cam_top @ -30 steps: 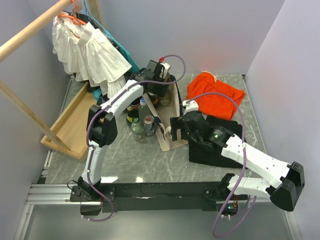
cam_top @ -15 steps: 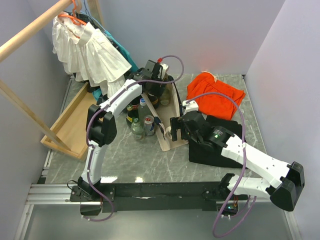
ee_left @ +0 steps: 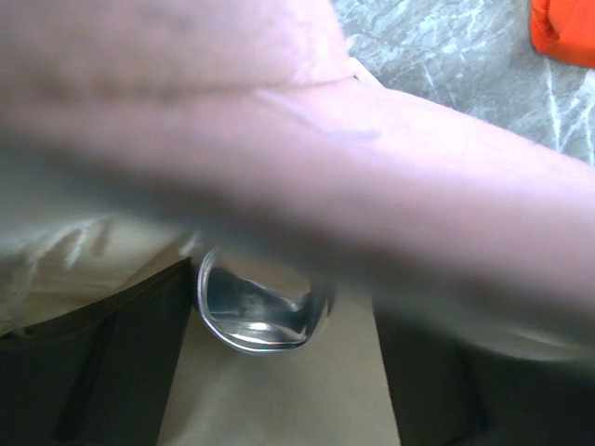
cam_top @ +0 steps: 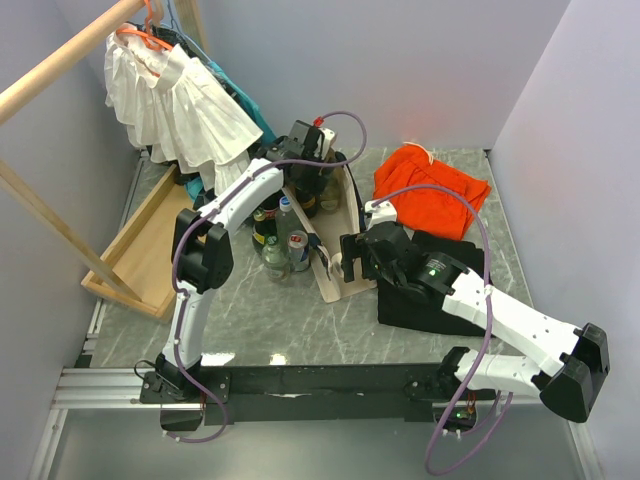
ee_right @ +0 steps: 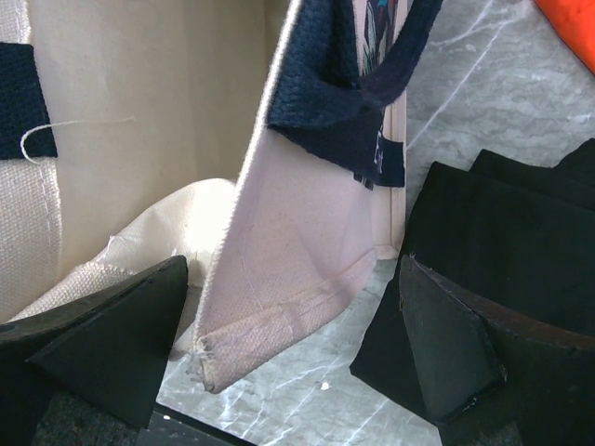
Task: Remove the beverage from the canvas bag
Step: Take out the drink from the canvas bag.
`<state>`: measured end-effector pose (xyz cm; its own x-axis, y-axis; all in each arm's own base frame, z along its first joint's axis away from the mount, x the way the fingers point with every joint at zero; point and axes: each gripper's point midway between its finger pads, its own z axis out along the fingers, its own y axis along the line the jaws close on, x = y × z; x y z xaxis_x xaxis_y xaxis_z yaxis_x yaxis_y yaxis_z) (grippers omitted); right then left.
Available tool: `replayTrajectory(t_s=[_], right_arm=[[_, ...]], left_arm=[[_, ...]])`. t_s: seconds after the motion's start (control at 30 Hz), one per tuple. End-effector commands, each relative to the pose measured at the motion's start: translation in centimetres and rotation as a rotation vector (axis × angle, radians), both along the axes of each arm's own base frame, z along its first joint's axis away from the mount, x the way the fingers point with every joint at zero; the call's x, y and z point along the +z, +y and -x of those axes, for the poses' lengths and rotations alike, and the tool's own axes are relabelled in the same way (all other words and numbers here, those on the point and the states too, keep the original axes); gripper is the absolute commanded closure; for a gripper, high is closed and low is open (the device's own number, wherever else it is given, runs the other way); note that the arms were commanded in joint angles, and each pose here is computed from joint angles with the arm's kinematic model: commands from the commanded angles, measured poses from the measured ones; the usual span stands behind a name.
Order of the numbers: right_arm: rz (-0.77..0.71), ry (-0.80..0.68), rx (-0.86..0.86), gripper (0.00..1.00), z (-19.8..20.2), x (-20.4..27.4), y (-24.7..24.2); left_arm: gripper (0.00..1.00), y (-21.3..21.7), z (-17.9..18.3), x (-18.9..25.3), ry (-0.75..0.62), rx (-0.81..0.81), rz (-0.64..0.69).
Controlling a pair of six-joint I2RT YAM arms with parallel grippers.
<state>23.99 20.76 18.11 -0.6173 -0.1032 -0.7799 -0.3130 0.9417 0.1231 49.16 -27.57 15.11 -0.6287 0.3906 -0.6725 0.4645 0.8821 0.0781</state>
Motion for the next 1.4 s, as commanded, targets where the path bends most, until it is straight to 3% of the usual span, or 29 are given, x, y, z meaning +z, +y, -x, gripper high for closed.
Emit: replayTrajectory(t_s=[0.0, 0.47, 0.73, 1.37], right_arm=[[0.146, 0.079, 0.022, 0.0, 1.4, -3.1, -1.9], [0.146, 0.081, 0.021, 0.0, 1.3, -3.0, -1.8], [0.145, 0.081, 0.02, 0.0, 1.3, -3.0, -1.8], [0.138, 0.076, 0.021, 0.0, 1.4, -3.0, -1.9]], left_arm=[[0.2, 3.5, 0.3, -1.9, 0.066, 0.062, -0.073], [0.6, 3.2, 0.3, -2.0, 0.075, 0.053, -0.066], [0.97, 2.8, -0.2, -0.4, 0.04, 0.05, -0.037], [0.99, 2.9, -0.4, 6.4, -0.058, 0.055, 0.011]])
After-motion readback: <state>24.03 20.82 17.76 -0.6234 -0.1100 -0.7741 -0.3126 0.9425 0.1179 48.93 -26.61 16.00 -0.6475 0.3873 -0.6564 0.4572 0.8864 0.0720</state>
